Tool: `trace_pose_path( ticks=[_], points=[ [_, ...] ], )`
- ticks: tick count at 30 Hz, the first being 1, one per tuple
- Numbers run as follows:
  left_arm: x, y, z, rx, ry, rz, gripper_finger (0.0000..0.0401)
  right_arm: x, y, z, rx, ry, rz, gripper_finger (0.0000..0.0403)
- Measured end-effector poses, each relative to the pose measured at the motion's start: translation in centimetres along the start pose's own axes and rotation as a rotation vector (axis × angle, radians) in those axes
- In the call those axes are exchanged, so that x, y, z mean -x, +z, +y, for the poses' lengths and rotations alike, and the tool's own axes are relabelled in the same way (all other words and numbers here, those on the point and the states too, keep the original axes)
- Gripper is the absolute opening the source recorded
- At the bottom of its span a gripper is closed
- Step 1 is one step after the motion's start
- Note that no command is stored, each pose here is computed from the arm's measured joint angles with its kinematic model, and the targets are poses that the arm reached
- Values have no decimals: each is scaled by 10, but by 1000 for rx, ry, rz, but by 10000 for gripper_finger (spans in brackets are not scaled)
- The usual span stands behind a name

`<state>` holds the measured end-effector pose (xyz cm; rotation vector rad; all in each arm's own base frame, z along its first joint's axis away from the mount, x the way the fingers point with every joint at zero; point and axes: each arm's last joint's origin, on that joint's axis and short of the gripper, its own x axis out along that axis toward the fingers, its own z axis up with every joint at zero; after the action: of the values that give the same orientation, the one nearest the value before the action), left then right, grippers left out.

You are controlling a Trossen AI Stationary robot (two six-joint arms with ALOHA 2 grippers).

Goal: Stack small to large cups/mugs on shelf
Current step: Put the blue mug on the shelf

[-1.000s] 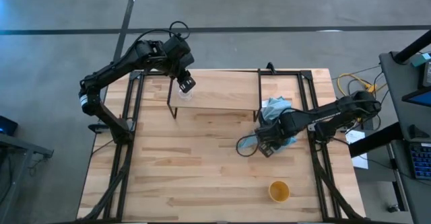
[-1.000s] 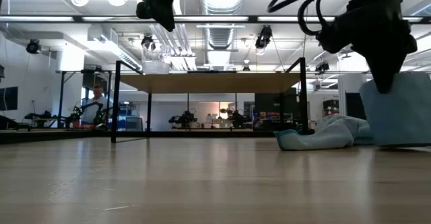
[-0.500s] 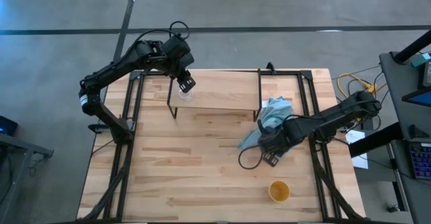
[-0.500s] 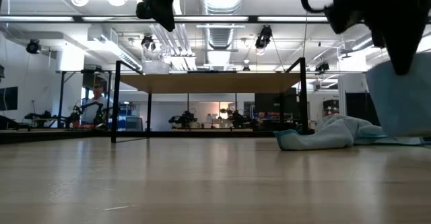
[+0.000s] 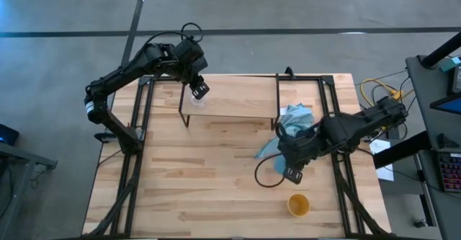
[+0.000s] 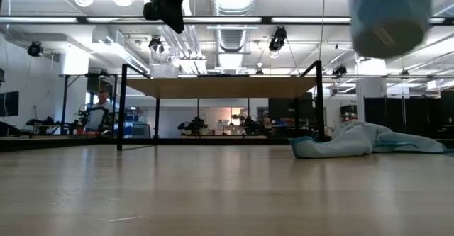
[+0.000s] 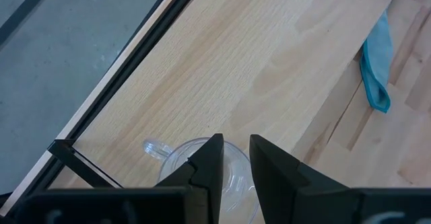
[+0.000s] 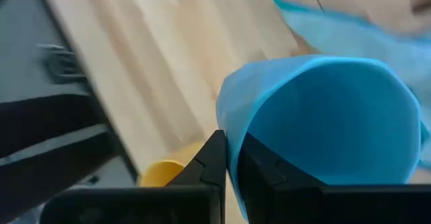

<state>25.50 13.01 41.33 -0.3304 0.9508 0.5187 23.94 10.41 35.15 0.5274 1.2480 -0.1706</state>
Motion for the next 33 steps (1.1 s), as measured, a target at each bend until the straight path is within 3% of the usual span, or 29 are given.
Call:
trace_pose_path(
  ticks=[12, 21, 33],
  points=[
    [0, 0, 0, 2, 0, 0, 59, 46, 36, 6, 220, 66, -355, 18],
    [0, 0, 0, 2, 0, 0, 59, 57, 64, -22, 289, -95, -465, 18],
    [-1, 2, 0, 2, -4, -24, 59, 45, 121, -68, 266, -238, -478, 18]
  ],
)
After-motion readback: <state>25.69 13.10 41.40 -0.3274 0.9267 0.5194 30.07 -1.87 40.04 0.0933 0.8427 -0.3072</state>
